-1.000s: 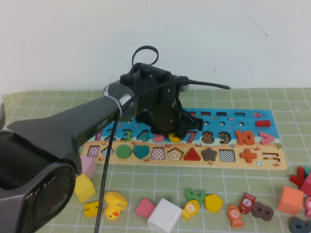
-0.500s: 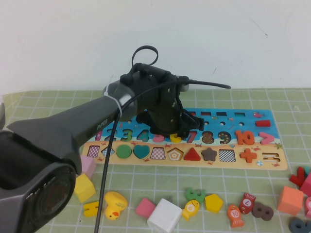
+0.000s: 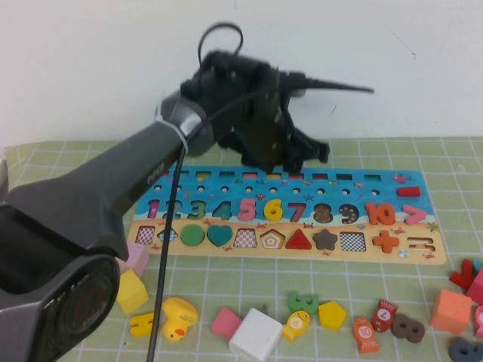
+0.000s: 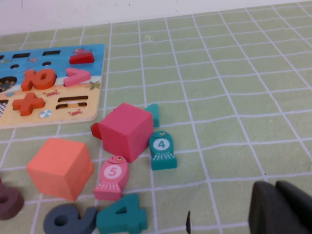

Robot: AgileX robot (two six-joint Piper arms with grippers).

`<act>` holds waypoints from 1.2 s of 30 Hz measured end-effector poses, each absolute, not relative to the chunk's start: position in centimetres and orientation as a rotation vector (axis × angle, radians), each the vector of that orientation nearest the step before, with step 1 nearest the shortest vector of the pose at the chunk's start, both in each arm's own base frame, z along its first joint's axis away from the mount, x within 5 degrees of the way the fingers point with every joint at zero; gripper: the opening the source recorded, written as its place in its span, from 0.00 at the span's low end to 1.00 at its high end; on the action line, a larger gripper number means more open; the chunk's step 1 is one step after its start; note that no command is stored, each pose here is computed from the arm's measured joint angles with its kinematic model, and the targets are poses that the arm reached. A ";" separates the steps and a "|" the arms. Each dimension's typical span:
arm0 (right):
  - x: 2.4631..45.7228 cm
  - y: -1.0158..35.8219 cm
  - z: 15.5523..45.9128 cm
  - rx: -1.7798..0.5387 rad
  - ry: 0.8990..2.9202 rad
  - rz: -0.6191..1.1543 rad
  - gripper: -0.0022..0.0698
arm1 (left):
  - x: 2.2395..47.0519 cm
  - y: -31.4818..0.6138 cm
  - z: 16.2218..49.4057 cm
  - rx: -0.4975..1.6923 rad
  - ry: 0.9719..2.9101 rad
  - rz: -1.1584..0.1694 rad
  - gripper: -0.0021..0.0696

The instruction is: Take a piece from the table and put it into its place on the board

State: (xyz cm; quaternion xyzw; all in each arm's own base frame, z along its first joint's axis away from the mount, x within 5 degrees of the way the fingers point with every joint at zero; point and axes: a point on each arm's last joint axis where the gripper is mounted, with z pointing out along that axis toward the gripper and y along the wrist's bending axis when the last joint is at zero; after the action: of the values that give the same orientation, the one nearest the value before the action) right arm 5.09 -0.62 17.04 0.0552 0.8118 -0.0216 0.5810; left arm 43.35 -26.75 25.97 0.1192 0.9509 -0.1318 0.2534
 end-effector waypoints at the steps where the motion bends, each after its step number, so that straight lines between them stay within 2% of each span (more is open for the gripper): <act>1: 5.1 -0.6 17.0 0.129 1.897 -0.050 0.03 | 43.4 -26.7 26.8 0.344 2.571 -0.347 0.44; 6: 5.1 -0.6 17.0 0.129 1.897 -0.050 0.03 | 42.9 -25.3 29.5 0.457 2.566 -0.160 0.14; 10: 5.1 -0.6 17.0 0.129 1.897 -0.050 0.03 | 42.0 -23.5 32.7 0.480 2.512 0.002 0.05; 14: 5.1 -0.6 17.0 0.129 1.897 -0.050 0.03 | 39.8 -21.6 38.4 0.445 2.398 0.021 0.03; 21: 5.1 -0.6 17.0 0.129 1.897 -0.050 0.03 | 32.5 -17.1 49.6 0.355 2.148 -0.076 0.03; 25: 5.1 -0.6 17.0 0.129 1.897 -0.050 0.03 | 27.9 -14.2 53.9 0.332 2.056 -0.101 0.03; 31: 5.1 -0.6 17.0 0.129 1.897 -0.050 0.03 | 21.6 -10.3 57.3 0.319 1.965 -0.113 0.03; 36: 5.1 -0.6 17.0 0.129 1.897 -0.050 0.03 | 17.5 -7.8 56.5 0.334 1.922 -0.116 0.03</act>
State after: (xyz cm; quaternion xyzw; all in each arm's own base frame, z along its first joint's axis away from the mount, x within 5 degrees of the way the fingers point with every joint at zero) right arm 5.09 -0.62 17.04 0.0552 0.8118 -0.0216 0.5810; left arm 17.45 -7.83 56.48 0.1415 0.8153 -0.0493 0.5594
